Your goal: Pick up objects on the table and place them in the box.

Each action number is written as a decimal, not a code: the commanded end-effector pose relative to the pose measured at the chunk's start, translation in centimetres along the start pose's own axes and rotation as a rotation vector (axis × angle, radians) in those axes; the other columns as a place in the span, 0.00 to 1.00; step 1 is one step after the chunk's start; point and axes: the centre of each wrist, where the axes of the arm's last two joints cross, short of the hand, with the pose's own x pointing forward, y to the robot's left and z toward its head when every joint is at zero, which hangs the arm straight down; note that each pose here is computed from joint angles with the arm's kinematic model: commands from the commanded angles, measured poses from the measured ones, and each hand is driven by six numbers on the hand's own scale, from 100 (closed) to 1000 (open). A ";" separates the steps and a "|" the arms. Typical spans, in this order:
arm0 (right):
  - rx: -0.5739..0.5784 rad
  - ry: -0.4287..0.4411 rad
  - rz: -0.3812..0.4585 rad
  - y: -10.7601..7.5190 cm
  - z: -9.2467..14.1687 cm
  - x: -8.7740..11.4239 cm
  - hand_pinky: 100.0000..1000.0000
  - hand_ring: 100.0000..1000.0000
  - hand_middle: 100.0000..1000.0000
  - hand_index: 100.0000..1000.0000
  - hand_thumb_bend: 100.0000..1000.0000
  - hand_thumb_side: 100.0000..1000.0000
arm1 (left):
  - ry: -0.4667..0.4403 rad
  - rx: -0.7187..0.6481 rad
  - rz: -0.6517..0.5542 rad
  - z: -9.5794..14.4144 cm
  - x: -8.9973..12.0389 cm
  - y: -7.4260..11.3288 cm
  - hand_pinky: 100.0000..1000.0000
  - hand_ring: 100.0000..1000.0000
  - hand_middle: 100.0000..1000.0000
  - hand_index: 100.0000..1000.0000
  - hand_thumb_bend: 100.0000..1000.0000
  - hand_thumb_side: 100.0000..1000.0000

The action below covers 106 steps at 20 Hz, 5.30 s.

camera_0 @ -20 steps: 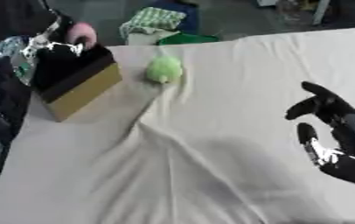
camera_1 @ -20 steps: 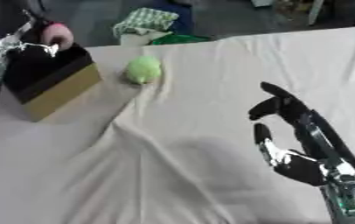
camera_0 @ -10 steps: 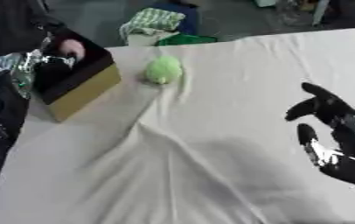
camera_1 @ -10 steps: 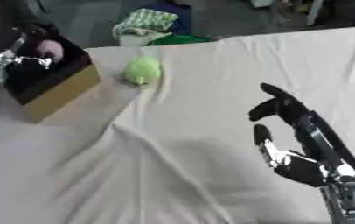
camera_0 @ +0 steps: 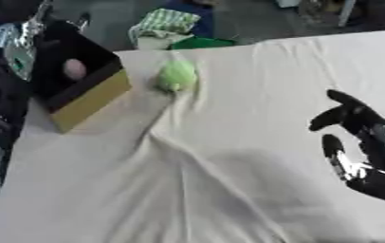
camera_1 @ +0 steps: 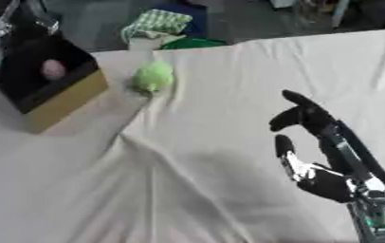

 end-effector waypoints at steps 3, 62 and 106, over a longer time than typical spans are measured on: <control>0.006 -0.022 0.006 -0.2 -0.4 0.4 0.80 0.62 0.59 1.00 0.00 0.41 | -0.154 0.013 0.034 -2.2 5.9 2.9 0.89 0.82 0.82 0.93 0.26 0.58; 0.018 -0.038 -0.004 -0.1 -0.9 0.5 0.80 0.63 0.59 1.00 0.00 0.41 | -0.137 -0.223 -0.219 -2.9 10.2 -0.9 0.66 0.42 0.37 0.61 0.00 0.16; 0.008 -0.025 0.015 -0.5 -0.5 0.4 0.80 0.63 0.59 1.00 0.00 0.41 | -0.140 0.060 -0.061 0.6 -0.7 3.1 0.84 0.75 0.80 0.89 0.00 0.48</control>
